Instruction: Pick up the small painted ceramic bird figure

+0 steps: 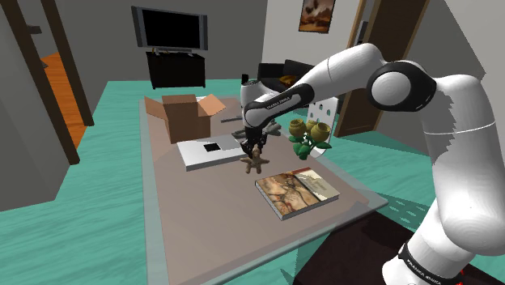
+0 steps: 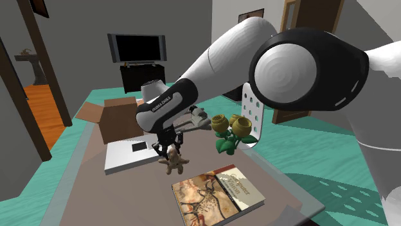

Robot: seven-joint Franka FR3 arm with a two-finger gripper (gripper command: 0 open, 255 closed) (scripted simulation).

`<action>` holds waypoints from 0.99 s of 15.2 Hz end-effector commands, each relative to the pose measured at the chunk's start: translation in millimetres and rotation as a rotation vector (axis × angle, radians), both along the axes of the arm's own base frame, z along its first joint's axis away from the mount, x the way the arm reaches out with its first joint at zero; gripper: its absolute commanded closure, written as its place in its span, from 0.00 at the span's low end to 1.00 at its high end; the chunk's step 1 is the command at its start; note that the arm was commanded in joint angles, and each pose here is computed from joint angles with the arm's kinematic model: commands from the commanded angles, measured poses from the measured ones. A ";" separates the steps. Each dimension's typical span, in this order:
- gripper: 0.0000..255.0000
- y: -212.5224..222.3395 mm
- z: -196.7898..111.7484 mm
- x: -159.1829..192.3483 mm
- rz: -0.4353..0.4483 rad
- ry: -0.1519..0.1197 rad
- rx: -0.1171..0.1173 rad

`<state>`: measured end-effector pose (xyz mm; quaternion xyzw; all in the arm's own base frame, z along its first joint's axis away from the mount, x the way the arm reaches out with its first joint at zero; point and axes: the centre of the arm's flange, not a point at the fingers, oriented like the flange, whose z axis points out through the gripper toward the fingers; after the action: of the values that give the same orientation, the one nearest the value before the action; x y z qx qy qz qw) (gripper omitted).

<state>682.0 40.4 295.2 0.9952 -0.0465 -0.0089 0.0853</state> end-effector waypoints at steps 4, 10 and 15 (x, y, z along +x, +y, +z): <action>1.00 0.7 -1.3 -0.2 0.000 0.001 0.000; 1.00 0.4 25.3 -0.9 0.001 0.001 0.000; 1.00 0.4 51.7 -0.9 0.001 0.001 0.000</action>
<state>681.6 40.2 340.3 0.9953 -0.0462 -0.0097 0.0851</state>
